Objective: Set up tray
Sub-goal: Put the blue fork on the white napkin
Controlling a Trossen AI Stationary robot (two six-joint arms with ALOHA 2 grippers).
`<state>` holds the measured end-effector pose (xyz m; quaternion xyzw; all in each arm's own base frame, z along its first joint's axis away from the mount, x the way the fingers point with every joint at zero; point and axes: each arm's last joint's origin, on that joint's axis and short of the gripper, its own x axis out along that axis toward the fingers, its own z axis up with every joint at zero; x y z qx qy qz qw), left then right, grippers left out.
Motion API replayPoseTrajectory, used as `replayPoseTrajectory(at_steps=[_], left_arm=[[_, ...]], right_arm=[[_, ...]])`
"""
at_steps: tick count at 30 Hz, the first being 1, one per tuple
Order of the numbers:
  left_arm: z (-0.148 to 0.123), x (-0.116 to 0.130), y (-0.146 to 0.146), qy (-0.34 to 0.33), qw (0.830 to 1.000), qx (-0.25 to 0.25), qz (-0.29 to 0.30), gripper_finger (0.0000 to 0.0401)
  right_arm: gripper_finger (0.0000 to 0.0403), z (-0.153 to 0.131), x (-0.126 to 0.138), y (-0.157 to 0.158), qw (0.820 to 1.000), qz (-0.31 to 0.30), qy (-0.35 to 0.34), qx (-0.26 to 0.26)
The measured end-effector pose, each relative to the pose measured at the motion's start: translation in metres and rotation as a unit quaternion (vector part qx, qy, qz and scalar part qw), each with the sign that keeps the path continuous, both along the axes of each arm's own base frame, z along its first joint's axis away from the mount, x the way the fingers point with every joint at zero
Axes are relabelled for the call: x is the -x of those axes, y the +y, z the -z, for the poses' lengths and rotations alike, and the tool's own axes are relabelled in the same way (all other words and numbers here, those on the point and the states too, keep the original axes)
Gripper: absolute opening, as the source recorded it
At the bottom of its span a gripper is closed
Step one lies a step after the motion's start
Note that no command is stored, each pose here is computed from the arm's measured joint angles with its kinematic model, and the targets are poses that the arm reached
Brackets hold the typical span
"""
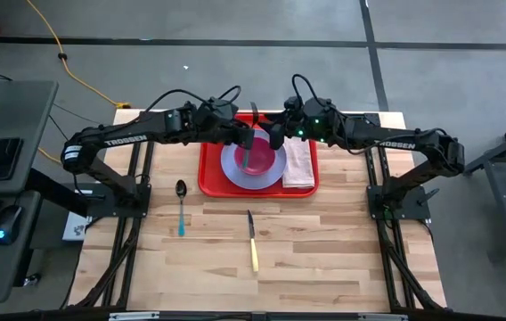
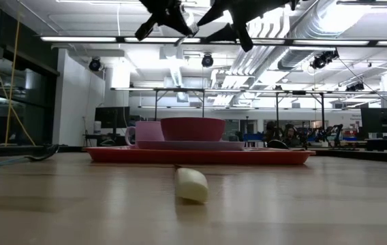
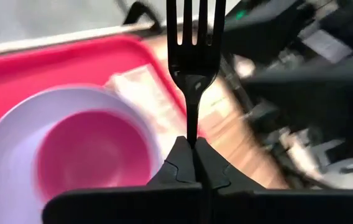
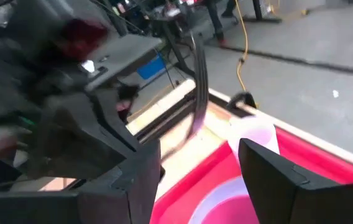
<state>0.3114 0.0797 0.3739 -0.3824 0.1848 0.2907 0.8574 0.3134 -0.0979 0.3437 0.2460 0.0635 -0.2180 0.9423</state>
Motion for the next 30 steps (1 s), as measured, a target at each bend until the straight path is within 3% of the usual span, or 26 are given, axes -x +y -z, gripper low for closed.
replayPoseTrajectory(at_steps=[6,30], left_arm=[[0.003,-0.004,0.001,0.001,1.0,0.003,0.004,0.0013],[0.003,-0.004,0.001,0.001,1.0,0.003,0.006,0.0013]], right_arm=[[0.0197,0.009,-0.002,-0.001,0.999,0.005,0.023,-0.022],[0.0198,0.019,-0.016,-0.009,0.999,0.005,-0.003,-0.045]])
